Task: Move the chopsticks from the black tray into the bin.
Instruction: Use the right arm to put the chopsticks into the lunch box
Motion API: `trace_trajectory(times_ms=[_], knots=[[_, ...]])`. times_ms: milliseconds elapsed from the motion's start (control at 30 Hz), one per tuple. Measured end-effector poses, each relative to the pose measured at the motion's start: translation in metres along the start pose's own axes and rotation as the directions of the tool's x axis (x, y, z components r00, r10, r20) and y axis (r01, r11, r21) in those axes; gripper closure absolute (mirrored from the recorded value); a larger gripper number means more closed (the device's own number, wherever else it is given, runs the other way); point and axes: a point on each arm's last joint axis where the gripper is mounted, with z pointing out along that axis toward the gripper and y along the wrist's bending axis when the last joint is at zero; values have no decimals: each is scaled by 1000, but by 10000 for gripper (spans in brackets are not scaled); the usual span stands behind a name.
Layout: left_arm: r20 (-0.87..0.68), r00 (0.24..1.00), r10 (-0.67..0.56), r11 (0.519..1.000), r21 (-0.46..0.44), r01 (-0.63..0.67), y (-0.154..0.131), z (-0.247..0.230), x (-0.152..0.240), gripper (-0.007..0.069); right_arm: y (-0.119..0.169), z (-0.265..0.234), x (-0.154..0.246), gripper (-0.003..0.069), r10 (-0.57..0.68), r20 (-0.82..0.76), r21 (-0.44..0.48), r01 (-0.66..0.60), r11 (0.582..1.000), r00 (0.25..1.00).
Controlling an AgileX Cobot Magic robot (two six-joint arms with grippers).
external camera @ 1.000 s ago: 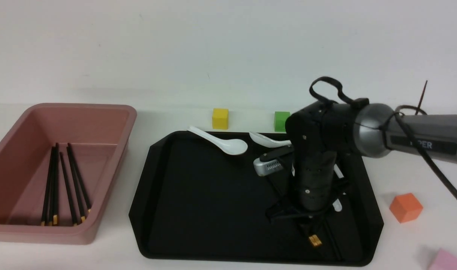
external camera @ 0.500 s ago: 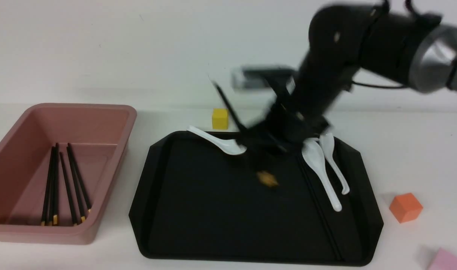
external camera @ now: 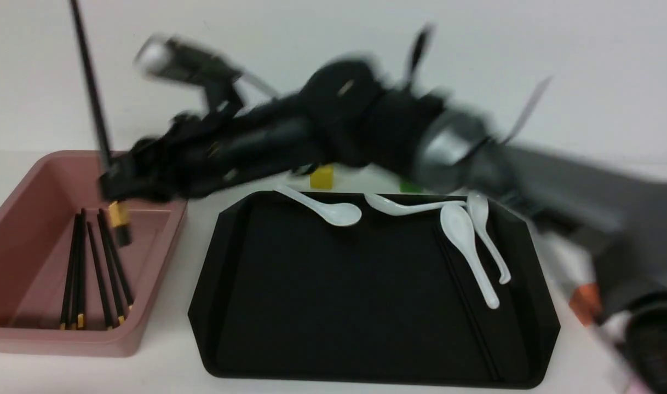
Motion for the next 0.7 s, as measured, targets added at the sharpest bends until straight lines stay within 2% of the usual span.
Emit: trace_trajectory(times_ms=[200, 400, 567, 700], knots=[[0, 1000, 0, 1000, 0, 0, 0, 0, 0, 442, -21, 53, 43, 521, -39, 35, 55, 37, 998, 999], [0, 1000, 0, 1000, 0, 0, 0, 0, 0, 440, -30, 59, 50, 517, -66, 45, 82, 62, 995, 997], [0, 1000, 0, 1000, 0, 0, 0, 0, 0, 440, -31, 58, 48, 475, -81, 36, 76, 78, 994, 996], [0, 1000, 0, 1000, 0, 0, 0, 0, 0, 440, -34, 47, 46, 411, -111, -58, 9, 111, 994, 992]])
